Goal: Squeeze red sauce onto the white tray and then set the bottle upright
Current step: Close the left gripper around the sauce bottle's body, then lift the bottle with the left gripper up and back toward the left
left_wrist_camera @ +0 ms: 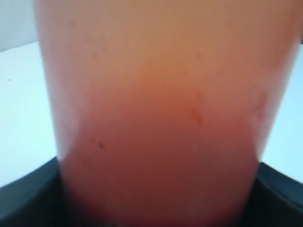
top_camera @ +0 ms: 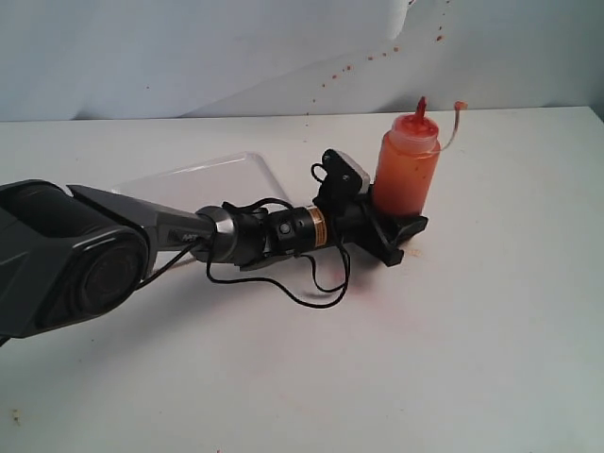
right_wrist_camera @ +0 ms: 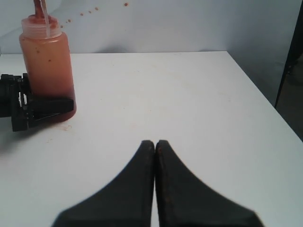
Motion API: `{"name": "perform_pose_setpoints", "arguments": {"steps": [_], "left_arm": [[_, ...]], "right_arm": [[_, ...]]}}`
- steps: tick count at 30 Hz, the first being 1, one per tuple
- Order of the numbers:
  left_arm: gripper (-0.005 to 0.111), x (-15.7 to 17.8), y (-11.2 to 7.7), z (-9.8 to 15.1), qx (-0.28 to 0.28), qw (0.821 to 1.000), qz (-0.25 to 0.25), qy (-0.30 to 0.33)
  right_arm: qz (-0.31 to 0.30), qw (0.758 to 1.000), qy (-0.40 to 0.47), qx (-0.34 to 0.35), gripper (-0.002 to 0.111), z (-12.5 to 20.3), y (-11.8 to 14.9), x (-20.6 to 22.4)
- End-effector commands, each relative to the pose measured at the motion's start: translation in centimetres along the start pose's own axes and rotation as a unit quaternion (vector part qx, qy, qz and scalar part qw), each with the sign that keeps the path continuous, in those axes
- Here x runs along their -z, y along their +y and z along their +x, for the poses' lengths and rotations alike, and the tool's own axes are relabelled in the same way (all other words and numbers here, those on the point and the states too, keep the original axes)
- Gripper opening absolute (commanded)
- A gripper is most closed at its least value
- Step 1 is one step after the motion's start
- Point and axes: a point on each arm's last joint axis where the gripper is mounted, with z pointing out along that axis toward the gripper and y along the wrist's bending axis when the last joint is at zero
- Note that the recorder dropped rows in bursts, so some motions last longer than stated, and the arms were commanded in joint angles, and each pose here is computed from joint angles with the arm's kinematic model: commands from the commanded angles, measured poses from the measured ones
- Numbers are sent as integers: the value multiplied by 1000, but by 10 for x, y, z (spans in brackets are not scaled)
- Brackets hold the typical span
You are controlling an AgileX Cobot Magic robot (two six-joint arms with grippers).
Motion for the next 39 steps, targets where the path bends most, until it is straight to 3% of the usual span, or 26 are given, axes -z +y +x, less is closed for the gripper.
{"name": "perform_pose_setpoints", "arguments": {"steps": [1,6,15,23,30,39], "left_arm": [[0,3,-13,-23,-8,998,62,20],[0,8,-16,-48,-33,996,84,25],[0,37,5,-107,-21,997,79,5],[0,79,11,-118,-23,992,117,46],[0,130,10,-164,-49,996,75,28],[0,228,17,-227,-90,990,-104,39]], "right_arm": [[-3,1000,-2,3,0,1,0,0],[-3,1000,-2,3,0,1,0,0],[-3,1000,-2,3,0,1,0,0],[-3,1000,-2,3,0,1,0,0],[-3,1000,-2,3,0,1,0,0],[-3,1000,-2,3,0,1,0,0]]}}
